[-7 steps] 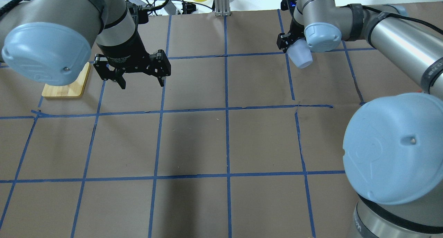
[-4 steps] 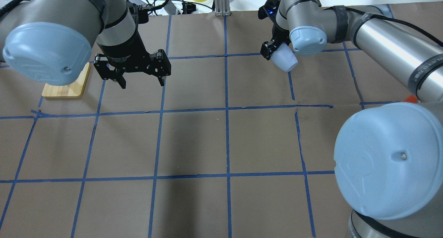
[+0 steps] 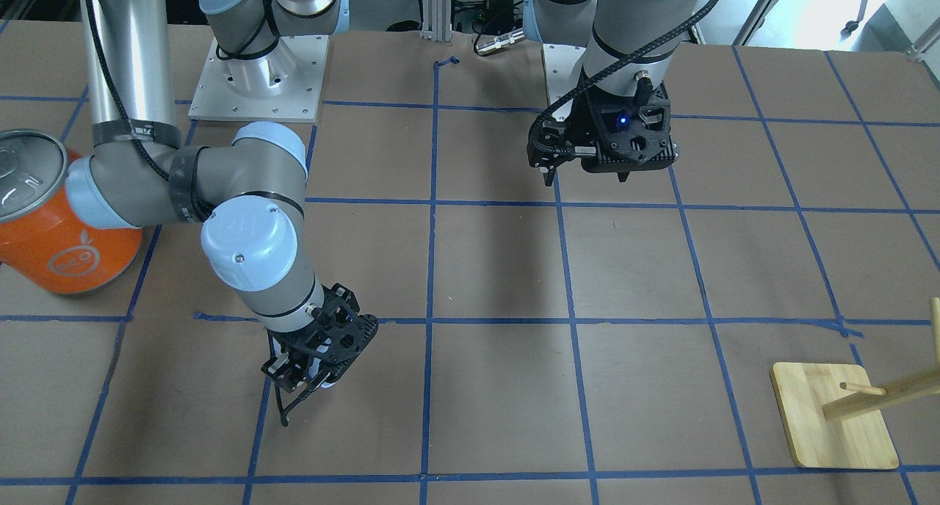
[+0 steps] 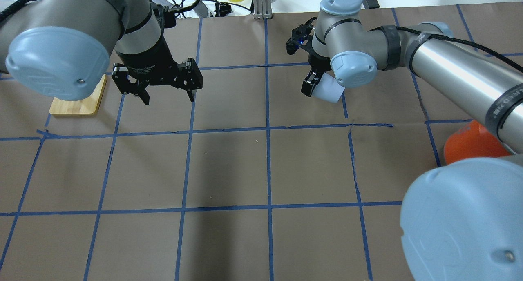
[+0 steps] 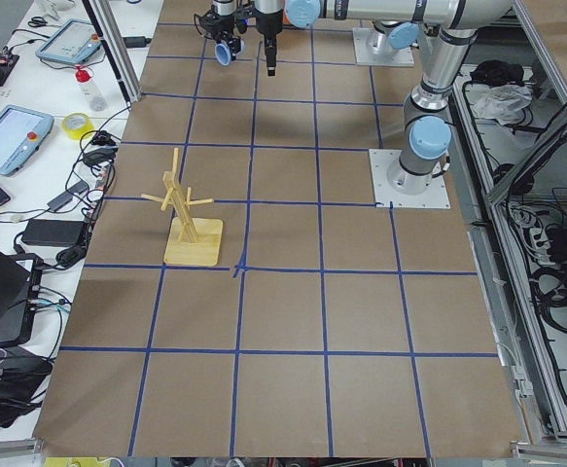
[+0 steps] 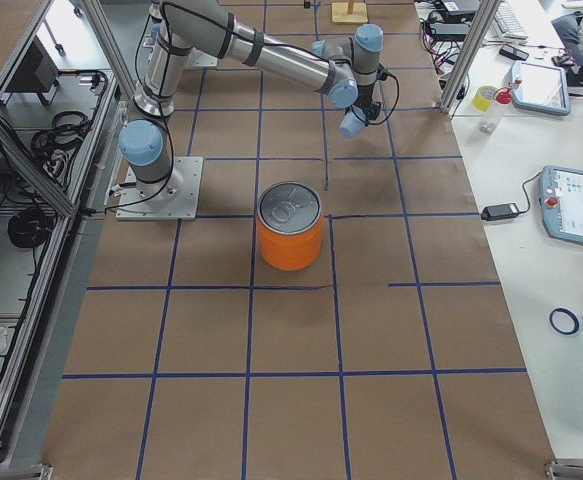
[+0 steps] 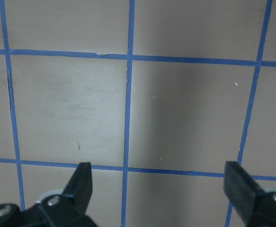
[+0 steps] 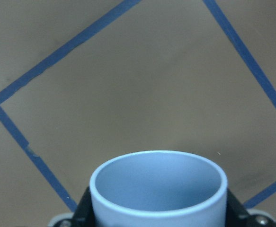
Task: Flip cup
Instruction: 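Carry the cup with the right gripper toward the left gripper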
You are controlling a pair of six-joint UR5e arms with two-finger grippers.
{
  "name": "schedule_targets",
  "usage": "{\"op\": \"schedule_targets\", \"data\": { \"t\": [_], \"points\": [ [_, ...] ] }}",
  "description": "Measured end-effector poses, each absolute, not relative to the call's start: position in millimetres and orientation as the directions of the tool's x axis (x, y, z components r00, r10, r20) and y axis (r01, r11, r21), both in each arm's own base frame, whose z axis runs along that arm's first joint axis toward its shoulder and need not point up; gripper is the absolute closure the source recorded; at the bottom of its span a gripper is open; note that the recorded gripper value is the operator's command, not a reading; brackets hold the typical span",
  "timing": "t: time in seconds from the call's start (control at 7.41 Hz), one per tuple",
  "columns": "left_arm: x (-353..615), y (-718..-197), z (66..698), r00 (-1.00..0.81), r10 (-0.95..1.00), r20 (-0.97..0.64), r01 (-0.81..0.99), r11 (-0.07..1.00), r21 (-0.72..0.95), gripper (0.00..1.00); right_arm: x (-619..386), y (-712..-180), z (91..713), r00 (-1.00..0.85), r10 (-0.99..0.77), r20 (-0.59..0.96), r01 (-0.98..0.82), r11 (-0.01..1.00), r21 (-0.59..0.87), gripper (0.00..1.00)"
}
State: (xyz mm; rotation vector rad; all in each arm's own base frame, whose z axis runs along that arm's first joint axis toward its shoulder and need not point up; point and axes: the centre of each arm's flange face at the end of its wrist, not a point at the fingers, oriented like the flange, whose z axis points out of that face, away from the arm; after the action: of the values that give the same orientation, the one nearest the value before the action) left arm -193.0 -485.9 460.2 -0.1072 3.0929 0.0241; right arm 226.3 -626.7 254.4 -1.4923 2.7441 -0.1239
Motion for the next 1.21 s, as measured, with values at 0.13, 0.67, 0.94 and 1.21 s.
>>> {"op": "schedule_targets", "data": {
  "t": [0.13,0.67,0.94,1.21],
  "points": [
    [-193,-486,460,-0.997,-0.069,-0.047,-0.07,0.997,0.014,0.0,234,-616,252,-0.519,-0.854,0.025,-0.853,0.516,-0.073,1.0],
    [-194,-486,459,-0.996,-0.069,-0.047,-0.07,0.997,0.018,0.0,244,-609,247,-0.483,-0.874,0.048,-0.876,0.481,-0.042,1.0],
    [-194,-485,458,-0.997,-0.067,-0.048,-0.068,0.997,0.019,0.0,248,-610,243,-0.469,-0.882,0.038,-0.883,0.468,-0.044,1.0],
    [-195,-485,458,-0.997,-0.066,-0.048,-0.067,0.998,0.02,0.0,254,-609,240,-0.434,-0.901,0.004,-0.899,0.433,-0.068,1.0]
  ]
}}
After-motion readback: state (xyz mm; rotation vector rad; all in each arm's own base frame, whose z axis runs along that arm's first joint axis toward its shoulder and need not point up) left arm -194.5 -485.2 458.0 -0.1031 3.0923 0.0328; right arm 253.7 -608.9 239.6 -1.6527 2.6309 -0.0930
